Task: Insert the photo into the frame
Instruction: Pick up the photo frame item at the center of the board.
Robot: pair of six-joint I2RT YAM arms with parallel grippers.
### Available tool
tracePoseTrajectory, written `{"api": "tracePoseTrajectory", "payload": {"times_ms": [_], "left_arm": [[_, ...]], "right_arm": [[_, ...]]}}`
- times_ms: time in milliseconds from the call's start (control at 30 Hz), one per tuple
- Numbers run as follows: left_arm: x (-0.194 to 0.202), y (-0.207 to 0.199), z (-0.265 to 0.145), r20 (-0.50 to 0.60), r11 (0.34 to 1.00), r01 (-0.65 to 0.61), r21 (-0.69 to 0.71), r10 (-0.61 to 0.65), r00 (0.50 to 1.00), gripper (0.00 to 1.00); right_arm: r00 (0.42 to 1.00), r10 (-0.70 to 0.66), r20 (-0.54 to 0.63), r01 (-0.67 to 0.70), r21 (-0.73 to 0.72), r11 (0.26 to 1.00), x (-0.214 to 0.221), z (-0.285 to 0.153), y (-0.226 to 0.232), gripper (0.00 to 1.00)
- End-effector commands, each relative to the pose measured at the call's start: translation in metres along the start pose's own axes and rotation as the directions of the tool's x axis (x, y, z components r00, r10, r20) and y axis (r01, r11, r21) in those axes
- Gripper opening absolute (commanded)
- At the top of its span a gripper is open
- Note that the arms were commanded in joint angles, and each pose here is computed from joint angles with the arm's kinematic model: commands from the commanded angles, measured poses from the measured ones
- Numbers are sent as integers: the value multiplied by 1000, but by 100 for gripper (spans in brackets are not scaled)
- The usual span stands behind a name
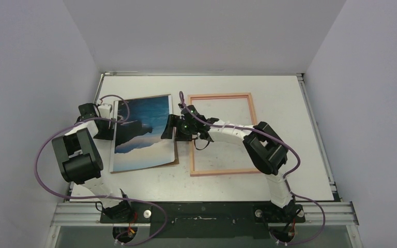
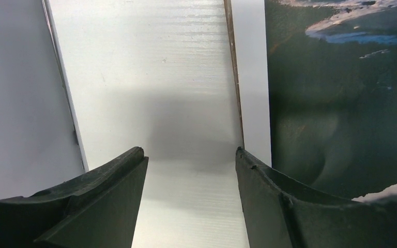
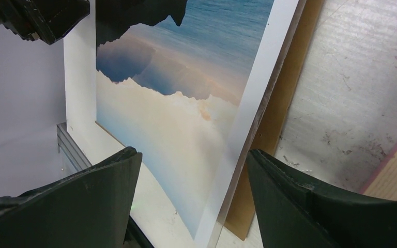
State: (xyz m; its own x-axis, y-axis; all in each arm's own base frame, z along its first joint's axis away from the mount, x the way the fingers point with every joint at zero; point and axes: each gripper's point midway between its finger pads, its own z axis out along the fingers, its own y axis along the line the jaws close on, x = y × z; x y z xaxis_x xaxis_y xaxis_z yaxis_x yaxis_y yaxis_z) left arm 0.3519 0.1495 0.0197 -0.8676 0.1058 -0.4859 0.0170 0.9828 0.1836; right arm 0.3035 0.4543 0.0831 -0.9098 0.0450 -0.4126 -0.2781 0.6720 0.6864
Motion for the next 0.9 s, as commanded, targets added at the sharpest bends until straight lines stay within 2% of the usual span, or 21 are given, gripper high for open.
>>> {"api": "tracePoseTrajectory", "payload": {"times_ms": [0, 133, 267, 400, 600, 700, 867], "left_arm": [[27, -40, 0, -87, 988, 11, 152, 3, 996, 62], [27, -40, 0, -84, 989, 8, 151, 5, 996, 62], [28, -41, 0, -84, 988, 7, 155, 6, 996, 62], [29, -41, 0, -88, 987, 9, 158, 5, 996, 62], [29, -41, 0, -89, 987, 9, 159, 6, 996, 62], [29, -42, 0, -91, 987, 8, 162, 7, 996, 61], [28, -42, 0, -92, 987, 8, 162, 7, 996, 61]], "right_arm": [[997, -10, 80, 27, -213, 977, -21, -23, 64, 75], [994, 48, 94, -8, -390, 921, -33, -43, 96, 75], [985, 135, 106, -51, -571, 819, -44, -65, 123, 75], [979, 190, 73, -103, -627, 772, -37, -64, 121, 75], [979, 203, 23, -153, -578, 802, -20, -46, 102, 74], [984, 179, 26, -141, -507, 850, -13, -39, 88, 74], [986, 157, 51, -112, -494, 862, -22, -45, 88, 68]]}}
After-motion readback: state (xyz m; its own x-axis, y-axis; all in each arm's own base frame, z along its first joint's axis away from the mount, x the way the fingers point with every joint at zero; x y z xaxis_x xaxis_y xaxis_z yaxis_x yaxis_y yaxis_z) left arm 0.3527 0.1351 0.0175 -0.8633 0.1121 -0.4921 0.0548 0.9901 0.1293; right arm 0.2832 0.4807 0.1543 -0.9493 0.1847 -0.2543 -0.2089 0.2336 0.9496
